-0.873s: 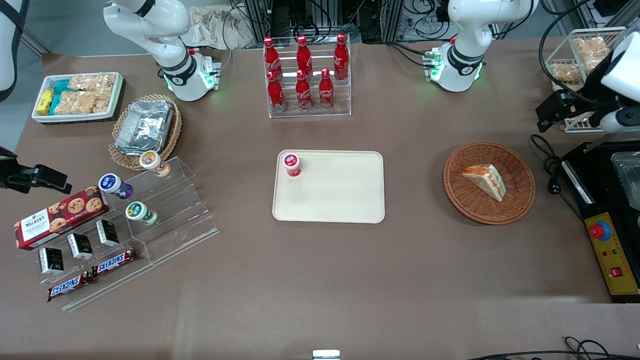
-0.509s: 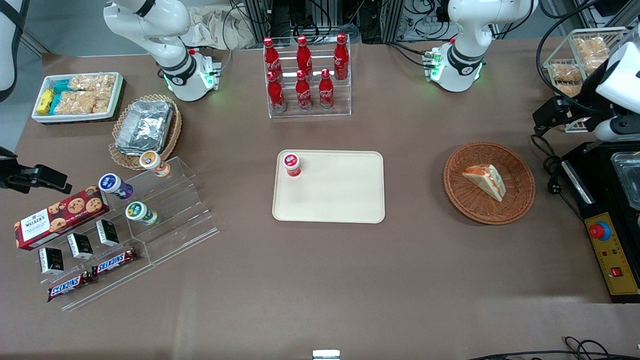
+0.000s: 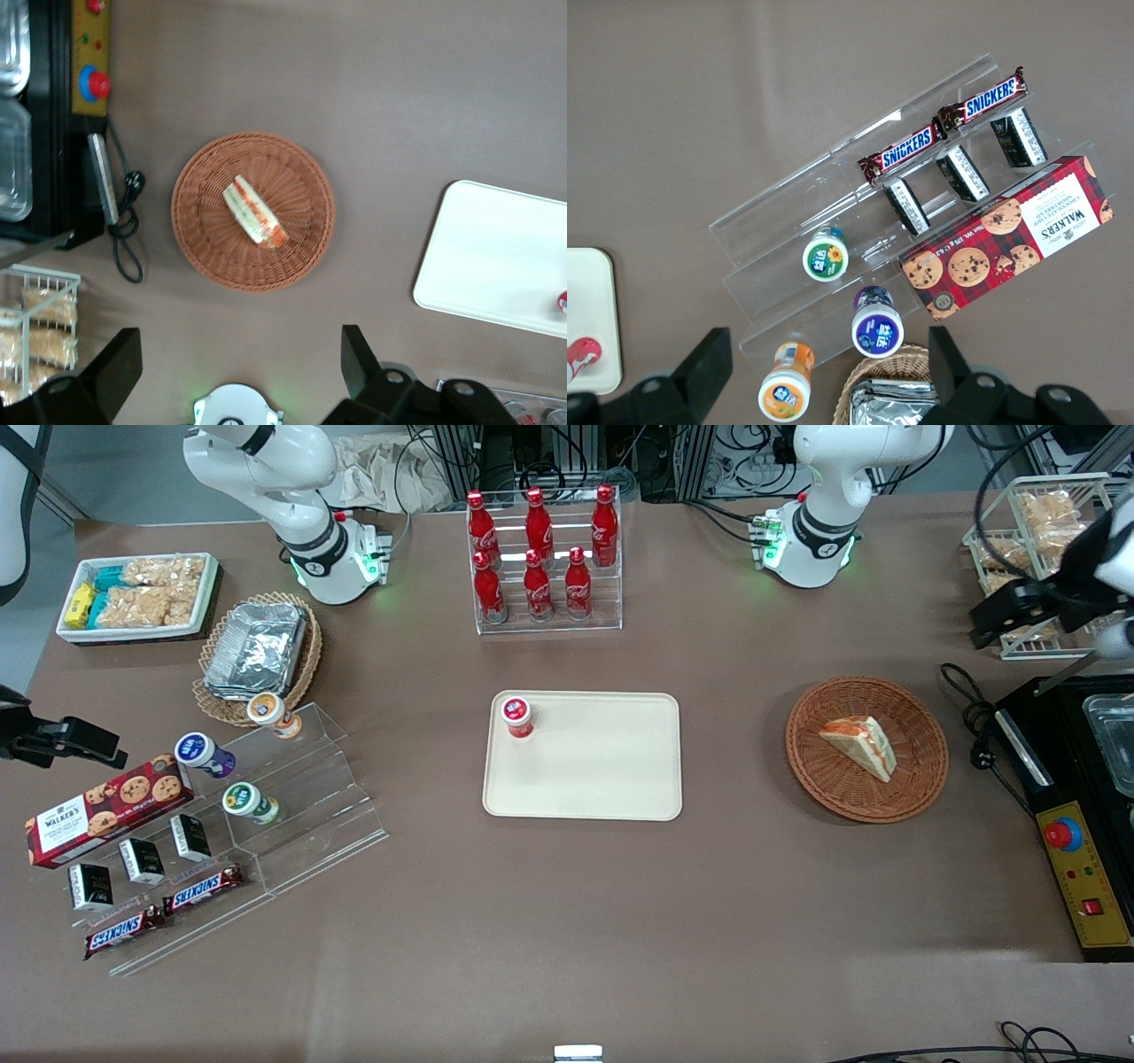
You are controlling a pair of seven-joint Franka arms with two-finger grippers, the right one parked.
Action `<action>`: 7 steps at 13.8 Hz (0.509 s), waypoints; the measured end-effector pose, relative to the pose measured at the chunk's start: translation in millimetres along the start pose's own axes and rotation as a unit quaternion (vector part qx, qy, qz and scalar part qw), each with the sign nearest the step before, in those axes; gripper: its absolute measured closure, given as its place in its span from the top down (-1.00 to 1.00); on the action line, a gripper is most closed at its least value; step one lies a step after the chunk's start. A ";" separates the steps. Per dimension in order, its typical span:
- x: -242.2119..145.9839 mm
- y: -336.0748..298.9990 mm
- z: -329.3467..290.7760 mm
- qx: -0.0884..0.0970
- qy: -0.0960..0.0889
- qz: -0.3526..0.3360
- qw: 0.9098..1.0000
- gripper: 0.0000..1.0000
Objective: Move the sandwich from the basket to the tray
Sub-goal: 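Move the left gripper over the wicker basket above the wrapped sandwich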
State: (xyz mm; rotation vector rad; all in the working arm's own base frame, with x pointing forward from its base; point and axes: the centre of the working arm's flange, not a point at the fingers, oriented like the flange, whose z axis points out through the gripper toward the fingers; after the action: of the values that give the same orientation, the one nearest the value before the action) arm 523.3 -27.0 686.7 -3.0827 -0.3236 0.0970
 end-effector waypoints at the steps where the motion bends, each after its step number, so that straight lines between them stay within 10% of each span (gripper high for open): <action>1: -2.6 -9.0 4.5 0.002 -0.007 -0.021 1.000 1.00; 7: -32.9 -70.6 54.7 -0.002 -0.016 -0.134 0.991 1.00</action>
State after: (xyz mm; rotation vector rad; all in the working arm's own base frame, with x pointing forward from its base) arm 473.0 37.0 637.4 -3.0078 -0.7359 0.1362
